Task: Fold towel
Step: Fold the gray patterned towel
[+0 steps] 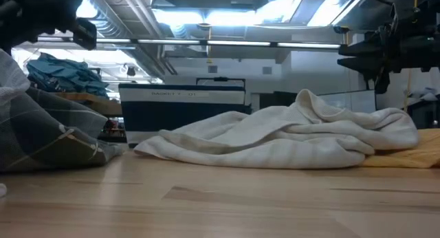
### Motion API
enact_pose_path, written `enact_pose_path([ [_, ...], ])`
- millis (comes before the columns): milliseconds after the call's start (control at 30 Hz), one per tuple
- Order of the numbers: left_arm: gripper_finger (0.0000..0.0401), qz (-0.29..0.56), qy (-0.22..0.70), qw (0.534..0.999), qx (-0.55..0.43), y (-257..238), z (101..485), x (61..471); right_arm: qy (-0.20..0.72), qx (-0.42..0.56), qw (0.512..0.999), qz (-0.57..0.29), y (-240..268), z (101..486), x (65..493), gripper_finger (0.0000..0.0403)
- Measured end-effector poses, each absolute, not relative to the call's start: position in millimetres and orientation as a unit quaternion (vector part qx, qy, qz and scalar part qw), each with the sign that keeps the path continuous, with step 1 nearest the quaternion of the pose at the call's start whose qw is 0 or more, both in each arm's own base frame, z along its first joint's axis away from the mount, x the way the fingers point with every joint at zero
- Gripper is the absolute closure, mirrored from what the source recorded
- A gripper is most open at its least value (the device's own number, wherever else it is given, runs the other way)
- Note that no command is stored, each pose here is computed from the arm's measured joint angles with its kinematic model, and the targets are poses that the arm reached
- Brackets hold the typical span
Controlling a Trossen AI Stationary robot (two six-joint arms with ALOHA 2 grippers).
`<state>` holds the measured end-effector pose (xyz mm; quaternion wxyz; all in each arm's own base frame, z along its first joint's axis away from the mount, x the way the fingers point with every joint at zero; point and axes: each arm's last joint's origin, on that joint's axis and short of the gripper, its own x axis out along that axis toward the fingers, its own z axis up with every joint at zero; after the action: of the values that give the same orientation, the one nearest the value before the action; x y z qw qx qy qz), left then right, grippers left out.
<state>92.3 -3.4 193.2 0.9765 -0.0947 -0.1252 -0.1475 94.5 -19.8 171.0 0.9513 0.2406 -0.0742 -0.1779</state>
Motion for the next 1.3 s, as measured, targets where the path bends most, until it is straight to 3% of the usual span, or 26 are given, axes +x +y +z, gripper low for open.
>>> enact_pose_path([
  [267,0.0397,-0.15,-0.148,0.97,-0.124,-3.2,198.3,90.7,-0.074,0.241,0.951,-0.178,-19.8,171.0,94.5,0.0288],
  [467,0.0397,-0.087,-0.195,0.95,-0.227,1.8,205.8,88.7,-0.075,0.241,0.951,-0.178,-19.8,171.0,94.5,0.0288],
  [800,0.0397,-0.016,-0.23,0.923,-0.308,7.3,208.1,88.3,-0.075,0.241,0.951,-0.178,-19.8,171.3,94.5,0.0288],
  [1033,0.0396,0.009,-0.299,0.923,-0.243,8.5,233.5,82.0,-0.08,0.241,0.949,-0.189,-20.4,171.5,94.2,0.0288],
  [1133,0.0376,0.017,-0.31,0.927,-0.21,8.5,247.9,81.7,-0.08,0.241,0.949,-0.19,-20.5,171.5,94.2,0.0288],
  [1300,0.0305,0.031,-0.299,0.937,-0.175,9.1,272.3,90.1,-0.08,0.241,0.948,-0.19,-20.5,171.6,94.2,0.0288],
])
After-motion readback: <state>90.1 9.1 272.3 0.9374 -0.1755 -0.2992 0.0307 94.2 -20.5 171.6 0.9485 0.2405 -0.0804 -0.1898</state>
